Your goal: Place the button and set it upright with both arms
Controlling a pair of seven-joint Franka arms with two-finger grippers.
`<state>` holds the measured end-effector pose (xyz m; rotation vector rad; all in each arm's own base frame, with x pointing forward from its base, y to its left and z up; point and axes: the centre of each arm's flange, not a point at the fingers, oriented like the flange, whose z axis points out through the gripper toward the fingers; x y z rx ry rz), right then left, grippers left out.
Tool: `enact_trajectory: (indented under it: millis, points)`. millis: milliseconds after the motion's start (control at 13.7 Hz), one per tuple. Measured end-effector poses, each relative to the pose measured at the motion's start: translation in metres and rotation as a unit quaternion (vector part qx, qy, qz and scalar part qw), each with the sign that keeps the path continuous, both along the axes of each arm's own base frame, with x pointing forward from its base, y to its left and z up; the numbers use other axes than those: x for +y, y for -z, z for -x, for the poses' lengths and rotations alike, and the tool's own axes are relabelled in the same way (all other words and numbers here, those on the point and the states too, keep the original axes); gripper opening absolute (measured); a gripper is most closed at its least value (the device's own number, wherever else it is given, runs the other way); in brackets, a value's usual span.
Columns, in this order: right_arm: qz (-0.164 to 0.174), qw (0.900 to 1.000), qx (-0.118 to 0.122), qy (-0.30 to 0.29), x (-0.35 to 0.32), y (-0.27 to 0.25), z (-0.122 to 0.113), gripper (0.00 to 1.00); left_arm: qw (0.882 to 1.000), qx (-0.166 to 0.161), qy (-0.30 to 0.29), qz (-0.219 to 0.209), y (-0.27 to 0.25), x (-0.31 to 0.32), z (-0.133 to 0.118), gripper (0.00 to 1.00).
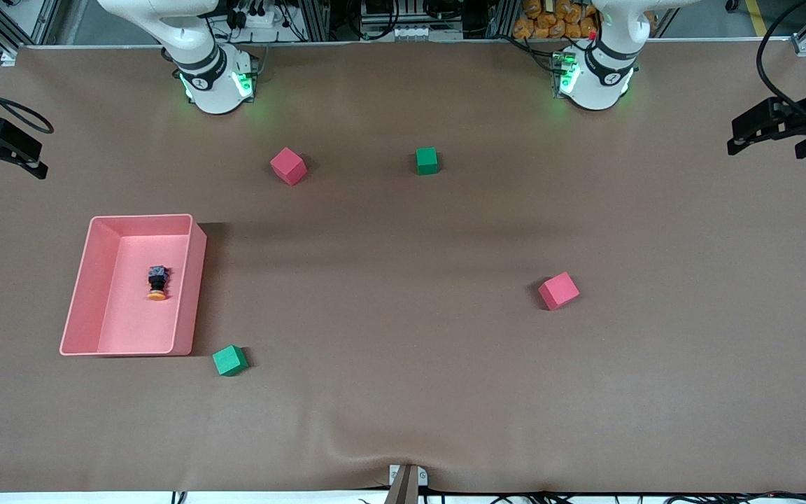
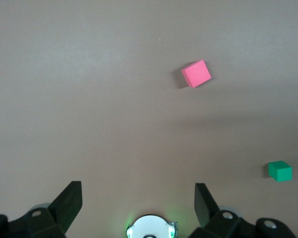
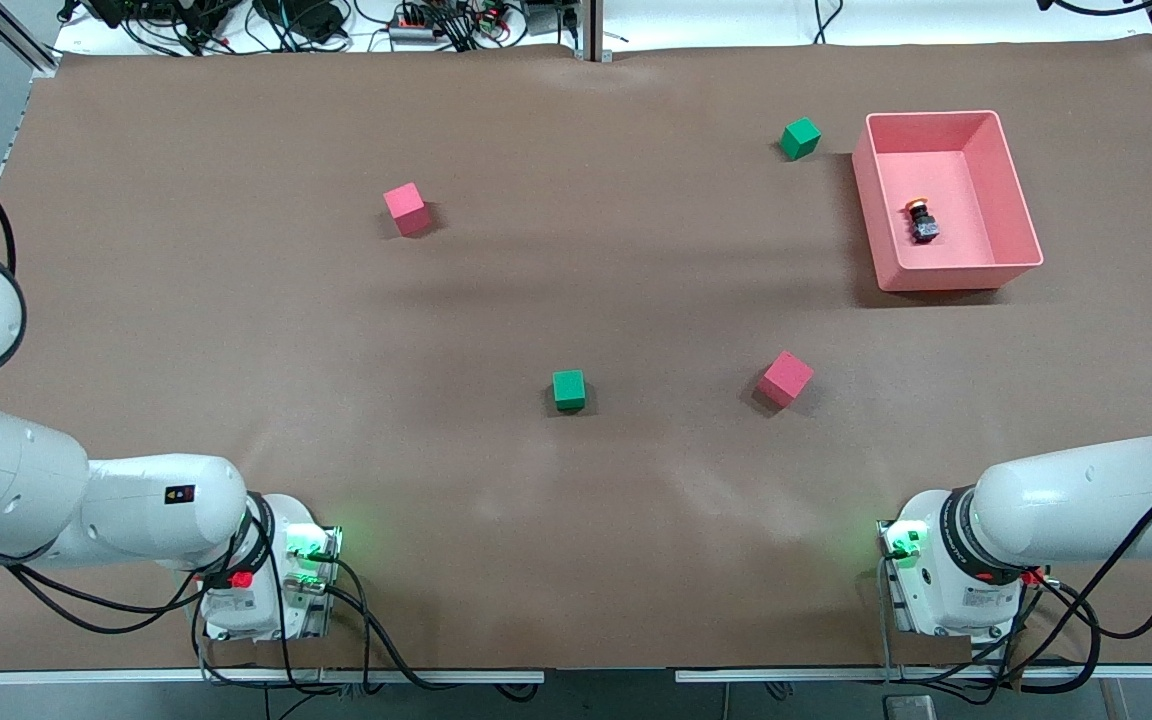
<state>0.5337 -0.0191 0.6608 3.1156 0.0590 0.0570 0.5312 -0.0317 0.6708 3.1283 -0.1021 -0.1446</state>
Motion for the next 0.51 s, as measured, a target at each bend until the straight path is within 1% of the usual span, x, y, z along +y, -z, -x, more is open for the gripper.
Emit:
enact_trajectory:
  millis: [512]
  points:
    - [0.0, 1.0, 0.001, 0.001, -0.0021, 0.0002, 0.0002, 1.0, 1.0, 0.003, -0.001, -0.001, -0.0011, 0.0015, 0.0017, 1.0]
